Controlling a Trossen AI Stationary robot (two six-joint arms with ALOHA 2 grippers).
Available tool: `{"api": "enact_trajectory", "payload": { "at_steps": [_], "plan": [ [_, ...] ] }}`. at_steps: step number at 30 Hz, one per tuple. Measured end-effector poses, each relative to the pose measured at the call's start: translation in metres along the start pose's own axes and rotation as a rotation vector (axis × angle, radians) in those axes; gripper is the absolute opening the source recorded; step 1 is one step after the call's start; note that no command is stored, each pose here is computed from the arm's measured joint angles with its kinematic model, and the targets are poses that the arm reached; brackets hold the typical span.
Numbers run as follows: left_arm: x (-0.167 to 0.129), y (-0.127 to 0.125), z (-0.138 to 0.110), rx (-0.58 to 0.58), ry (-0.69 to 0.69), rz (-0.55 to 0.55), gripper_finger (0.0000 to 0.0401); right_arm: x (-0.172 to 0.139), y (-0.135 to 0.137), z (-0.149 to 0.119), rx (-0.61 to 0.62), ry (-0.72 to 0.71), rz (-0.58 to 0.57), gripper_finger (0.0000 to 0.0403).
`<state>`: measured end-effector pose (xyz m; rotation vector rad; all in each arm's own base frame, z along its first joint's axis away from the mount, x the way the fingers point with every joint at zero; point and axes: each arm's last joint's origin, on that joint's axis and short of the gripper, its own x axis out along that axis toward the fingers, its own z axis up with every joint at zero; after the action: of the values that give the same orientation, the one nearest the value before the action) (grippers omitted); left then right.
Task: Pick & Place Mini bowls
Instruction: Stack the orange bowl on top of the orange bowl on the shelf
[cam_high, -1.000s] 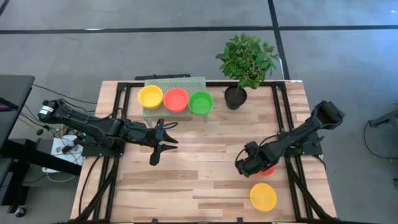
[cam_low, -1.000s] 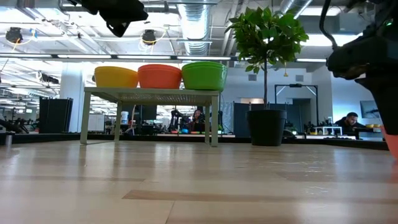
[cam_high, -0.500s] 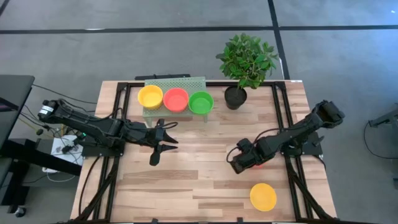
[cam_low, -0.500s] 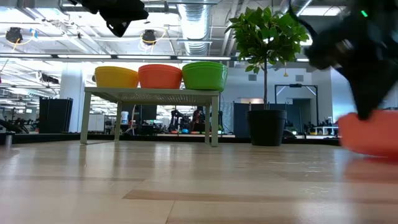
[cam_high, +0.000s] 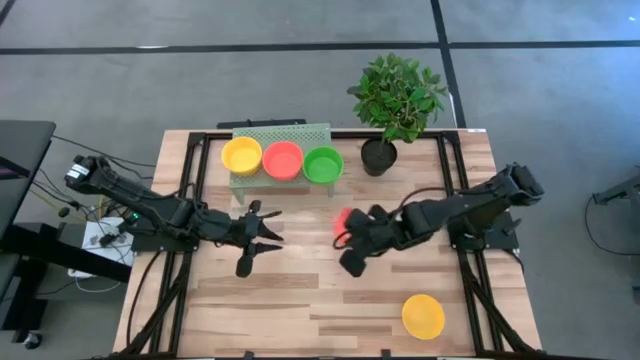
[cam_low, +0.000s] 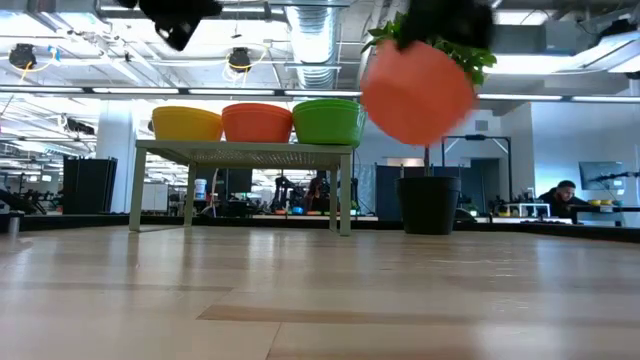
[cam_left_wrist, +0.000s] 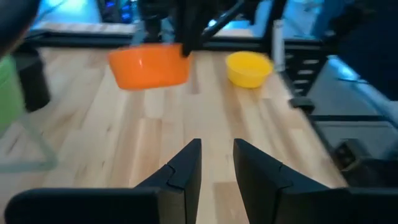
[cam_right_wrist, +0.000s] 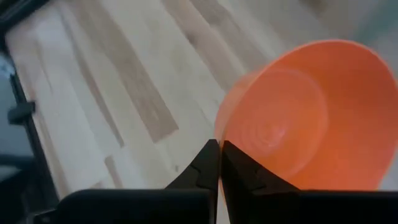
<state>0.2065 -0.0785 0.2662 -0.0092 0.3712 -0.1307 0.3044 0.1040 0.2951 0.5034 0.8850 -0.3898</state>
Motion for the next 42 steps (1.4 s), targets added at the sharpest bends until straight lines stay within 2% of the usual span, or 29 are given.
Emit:
{"api": "enact_trajectory", "payload": {
  "at_steps": [5, 7, 12, 16, 20, 24, 27, 32, 36, 42],
  "plan": [
    [-0.001, 0.000, -0.018, -0.082, 0.010, 0.197, 0.0095, 0.008, 0.027, 0.038, -0.340, -0.031, 0.000, 0.0002],
    [-0.005, 0.003, -0.020, -0.116, -0.011, 0.244, 0.0095, 0.010, 0.035, 0.056, -0.462, -0.042, -0.013, 0.0002],
    [-0.021, 0.004, -0.015, -0.142, -0.043, 0.234, 0.0095, -0.004, 0.049, 0.110, -0.636, -0.154, -0.005, 0.0005],
    [-0.031, 0.004, -0.019, -0.119, -0.006, 0.222, 0.0095, -0.017, 0.046, 0.148, -0.757, -0.246, -0.028, 0.0005],
    [-0.034, 0.002, -0.019, -0.112, 0.000, 0.210, 0.0095, -0.005, 0.028, 0.179, -0.791, -0.275, -0.090, 0.0004],
    [-0.034, 0.002, -0.020, -0.109, 0.003, 0.209, 0.0095, 0.028, 0.001, 0.199, -0.805, -0.210, -0.167, 0.0004],
    [-0.034, 0.002, -0.020, -0.108, 0.003, 0.210, 0.0095, 0.046, -0.017, 0.209, -0.818, -0.167, -0.160, 0.0004],
    [-0.033, 0.003, -0.020, -0.107, 0.000, 0.224, 0.0095, 0.063, -0.035, 0.217, -0.798, -0.125, -0.179, 0.0007],
    [-0.034, 0.003, -0.019, -0.107, -0.008, 0.247, 0.0095, 0.064, -0.045, 0.220, -0.789, -0.083, -0.147, 0.0007],
    [-0.034, 0.004, -0.019, -0.108, -0.009, 0.248, 0.0095, 0.062, -0.045, 0.223, -0.796, -0.123, -0.138, 0.0011]
  ]
}}
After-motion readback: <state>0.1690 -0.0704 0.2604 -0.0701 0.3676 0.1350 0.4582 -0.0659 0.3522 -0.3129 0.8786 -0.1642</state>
